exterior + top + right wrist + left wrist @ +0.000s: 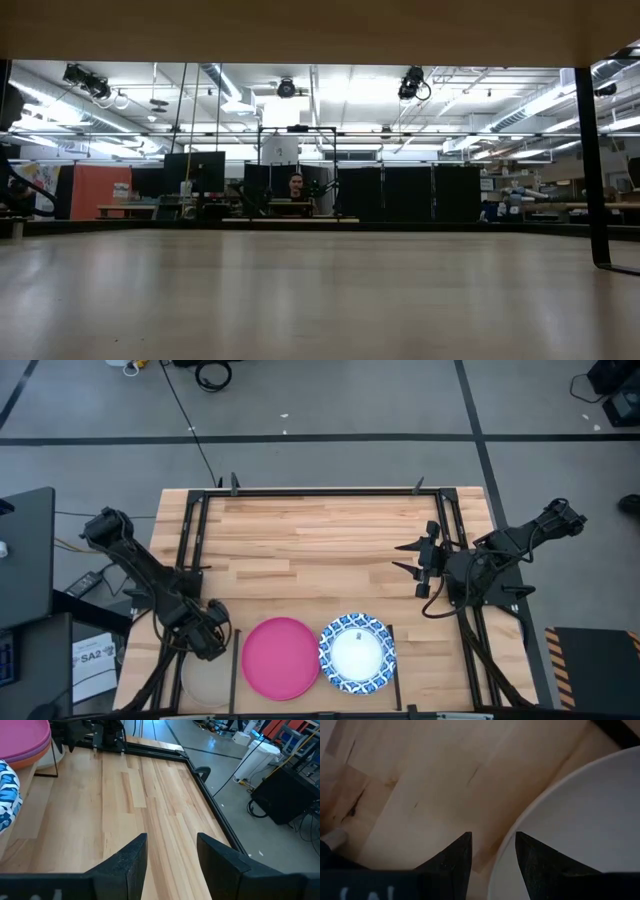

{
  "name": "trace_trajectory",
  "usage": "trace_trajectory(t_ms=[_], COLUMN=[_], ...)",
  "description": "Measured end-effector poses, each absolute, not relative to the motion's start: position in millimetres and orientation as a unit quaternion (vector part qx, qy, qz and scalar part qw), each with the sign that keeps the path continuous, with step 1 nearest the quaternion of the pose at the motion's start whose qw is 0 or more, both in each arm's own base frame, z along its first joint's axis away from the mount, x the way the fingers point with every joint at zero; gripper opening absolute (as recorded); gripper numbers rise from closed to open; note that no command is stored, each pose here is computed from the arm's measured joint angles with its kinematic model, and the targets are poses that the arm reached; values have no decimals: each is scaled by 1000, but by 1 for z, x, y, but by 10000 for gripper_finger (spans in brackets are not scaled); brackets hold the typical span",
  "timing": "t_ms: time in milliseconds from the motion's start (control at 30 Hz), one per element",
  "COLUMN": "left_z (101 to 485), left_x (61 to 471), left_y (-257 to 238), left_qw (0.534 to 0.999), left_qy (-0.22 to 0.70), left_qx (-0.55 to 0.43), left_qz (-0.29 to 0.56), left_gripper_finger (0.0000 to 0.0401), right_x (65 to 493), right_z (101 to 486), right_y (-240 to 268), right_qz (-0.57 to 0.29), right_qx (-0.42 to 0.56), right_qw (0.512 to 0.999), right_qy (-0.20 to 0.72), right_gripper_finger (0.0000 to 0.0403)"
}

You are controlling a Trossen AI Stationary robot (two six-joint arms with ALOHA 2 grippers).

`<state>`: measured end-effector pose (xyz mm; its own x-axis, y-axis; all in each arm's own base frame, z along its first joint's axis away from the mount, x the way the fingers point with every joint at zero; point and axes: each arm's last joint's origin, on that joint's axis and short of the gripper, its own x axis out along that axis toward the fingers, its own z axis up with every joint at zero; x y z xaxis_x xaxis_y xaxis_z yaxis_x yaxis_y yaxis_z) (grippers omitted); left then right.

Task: Place and stack plates onto a shelf
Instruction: Stack the grey plate on top of the pink plates on the shelf

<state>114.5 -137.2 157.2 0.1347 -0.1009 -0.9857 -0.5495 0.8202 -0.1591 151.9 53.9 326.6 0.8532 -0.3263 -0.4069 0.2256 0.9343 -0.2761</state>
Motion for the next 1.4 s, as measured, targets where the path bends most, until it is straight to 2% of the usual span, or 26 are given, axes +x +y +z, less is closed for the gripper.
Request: trace_trajectory(t_ms=[833,1100,1400], left_z=[150,150,151], left_x=[120,120,117], left_y=[-144,-144,-144], left_qw=[711,710,686], left_qy=[636,637,663], left_qx=[-260,-258,-260], left_qz=[152,154,149], left_gripper_finger=[153,110,36], right_x=[152,152,152], right_z=[327,327,327], right_y=[54,54,54], right_qz=[-144,-144,-144], right_qx=[-110,-110,-110], right_qw=[956,956,956], right_qy=[230,230,229], right_gripper_finger=[176,176,176])
